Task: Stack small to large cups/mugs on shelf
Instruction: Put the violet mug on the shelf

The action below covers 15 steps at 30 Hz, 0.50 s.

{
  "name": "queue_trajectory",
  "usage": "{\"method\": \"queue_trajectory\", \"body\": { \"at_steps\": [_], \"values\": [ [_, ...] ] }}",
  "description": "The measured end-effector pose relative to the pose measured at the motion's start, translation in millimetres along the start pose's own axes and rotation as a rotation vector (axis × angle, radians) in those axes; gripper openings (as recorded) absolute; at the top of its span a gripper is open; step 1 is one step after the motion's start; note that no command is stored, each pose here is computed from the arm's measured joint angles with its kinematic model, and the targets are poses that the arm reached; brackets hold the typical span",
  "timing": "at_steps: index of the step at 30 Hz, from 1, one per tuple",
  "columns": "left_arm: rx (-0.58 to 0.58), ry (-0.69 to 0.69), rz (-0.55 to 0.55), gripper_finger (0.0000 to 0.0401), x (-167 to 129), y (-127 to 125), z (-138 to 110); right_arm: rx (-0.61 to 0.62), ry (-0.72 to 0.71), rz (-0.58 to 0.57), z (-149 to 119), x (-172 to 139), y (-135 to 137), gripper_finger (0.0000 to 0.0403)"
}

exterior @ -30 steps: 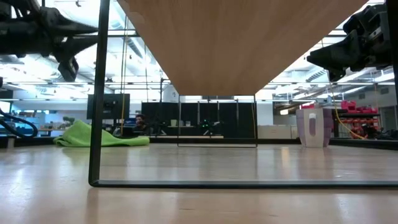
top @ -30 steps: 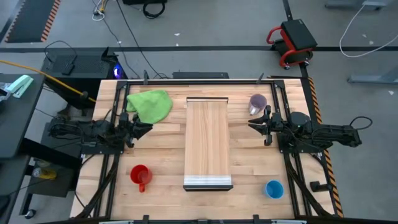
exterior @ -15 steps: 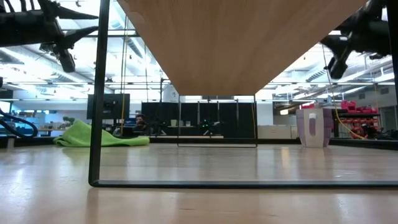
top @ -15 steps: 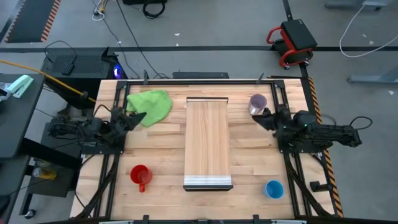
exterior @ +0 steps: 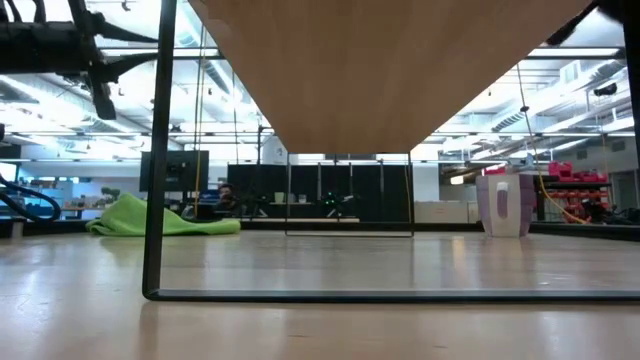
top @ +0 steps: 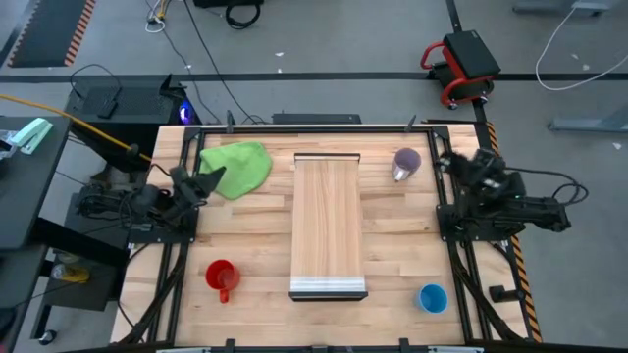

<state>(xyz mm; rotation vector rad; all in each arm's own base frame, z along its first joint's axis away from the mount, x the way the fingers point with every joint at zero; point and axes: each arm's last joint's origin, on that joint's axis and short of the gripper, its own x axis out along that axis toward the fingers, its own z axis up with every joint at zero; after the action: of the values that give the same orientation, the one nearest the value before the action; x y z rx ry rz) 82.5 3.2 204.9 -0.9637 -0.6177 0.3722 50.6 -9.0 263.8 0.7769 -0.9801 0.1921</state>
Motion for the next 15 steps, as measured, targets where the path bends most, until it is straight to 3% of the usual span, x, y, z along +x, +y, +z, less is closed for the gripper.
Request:
{"method": "queue_trajectory", "body": {
  "at_steps": [5,9,12,15],
  "values": [
    [-0.021,-0.028,-0.037,0.0072,0,-4,4,-0.073,-0.073,0.059,24,20,30,0.0088],
    [0.029,-0.031,-0.041,0.0065,0,-4,4,-0.196,-0.035,0.038,44,44,57,0.0088],
    [0.038,-0.031,-0.040,0.0061,0,-4,4,-0.291,0.090,-0.129,56,63,71,0.0088],
    [0.038,-0.030,-0.041,0.0059,0,-4,4,-0.400,0.237,-0.407,66,81,80,0.0088]
  ]
}}
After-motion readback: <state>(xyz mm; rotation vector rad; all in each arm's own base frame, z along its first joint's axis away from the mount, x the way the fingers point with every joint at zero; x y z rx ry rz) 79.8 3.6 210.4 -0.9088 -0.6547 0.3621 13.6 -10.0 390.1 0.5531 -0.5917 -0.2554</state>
